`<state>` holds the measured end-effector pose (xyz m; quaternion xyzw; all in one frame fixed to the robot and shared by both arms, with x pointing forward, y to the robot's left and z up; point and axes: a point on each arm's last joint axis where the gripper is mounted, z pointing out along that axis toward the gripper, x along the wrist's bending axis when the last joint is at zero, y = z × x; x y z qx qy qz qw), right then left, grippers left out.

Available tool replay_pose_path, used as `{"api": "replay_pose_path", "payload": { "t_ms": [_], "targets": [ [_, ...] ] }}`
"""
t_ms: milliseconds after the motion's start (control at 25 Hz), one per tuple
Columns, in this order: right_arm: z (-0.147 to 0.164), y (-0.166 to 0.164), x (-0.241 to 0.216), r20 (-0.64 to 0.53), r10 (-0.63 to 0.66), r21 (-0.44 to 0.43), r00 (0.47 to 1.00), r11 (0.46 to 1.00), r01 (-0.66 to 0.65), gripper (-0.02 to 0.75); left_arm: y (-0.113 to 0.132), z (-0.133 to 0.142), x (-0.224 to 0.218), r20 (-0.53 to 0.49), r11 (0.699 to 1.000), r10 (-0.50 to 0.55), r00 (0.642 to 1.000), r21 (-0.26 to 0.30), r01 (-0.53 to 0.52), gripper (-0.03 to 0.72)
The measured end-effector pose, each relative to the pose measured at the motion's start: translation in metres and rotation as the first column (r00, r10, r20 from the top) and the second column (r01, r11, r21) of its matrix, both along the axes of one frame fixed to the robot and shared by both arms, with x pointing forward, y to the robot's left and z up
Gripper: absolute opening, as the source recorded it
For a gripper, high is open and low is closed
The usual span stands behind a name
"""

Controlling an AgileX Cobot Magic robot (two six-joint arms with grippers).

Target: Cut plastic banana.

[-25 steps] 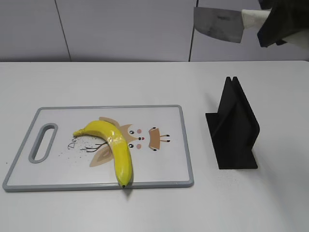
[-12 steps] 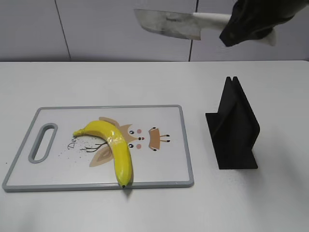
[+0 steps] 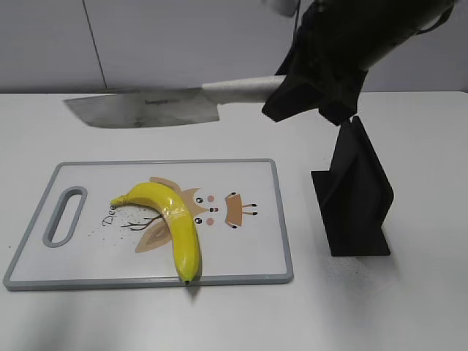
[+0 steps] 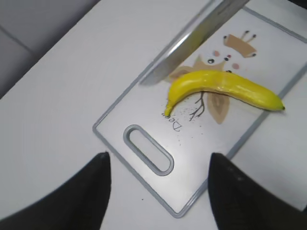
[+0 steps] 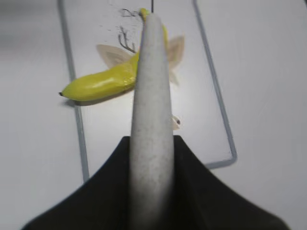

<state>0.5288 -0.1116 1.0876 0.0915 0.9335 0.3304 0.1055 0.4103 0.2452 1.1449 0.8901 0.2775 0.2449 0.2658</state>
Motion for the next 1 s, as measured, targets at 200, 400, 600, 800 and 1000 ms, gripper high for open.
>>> {"api": "replay_pose_path", "payload": {
  "t_ms": [200, 400, 600, 800, 1000],
  "targets": [
    [-0.013, 0.010, 0.003, 0.000, 0.136, 0.020, 0.991, 0.990, -0.136, 0.191, -0.024, 0.004, 0.020, -0.054, 0.961, -0.252, 0.966, 0.105, 0.256, 0.602],
    [-0.026, 0.015, 0.007, -0.027, 0.197, 0.029, 0.980, 0.980, -0.196, 0.191, -0.046, -0.011, 0.044, -0.154, 0.919, -0.352, 0.923, 0.131, 0.373, 0.594],
    [-0.029, 0.017, 0.009, -0.032, 0.208, 0.034, 0.978, 0.978, -0.207, 0.191, -0.056, -0.041, 0.069, -0.270, 0.903, -0.363, 0.892, 0.133, 0.408, 0.590],
    [-0.028, 0.018, 0.009, -0.029, 0.211, 0.044, 0.977, 0.977, -0.210, 0.191, -0.063, -0.063, 0.087, -0.317, 0.902, -0.354, 0.880, 0.133, 0.410, 0.579],
    [-0.028, 0.018, 0.009, -0.026, 0.211, 0.044, 0.977, 0.977, -0.209, 0.191, -0.066, -0.074, 0.096, -0.327, 0.904, -0.346, 0.879, 0.133, 0.406, 0.213]
  ]
}}
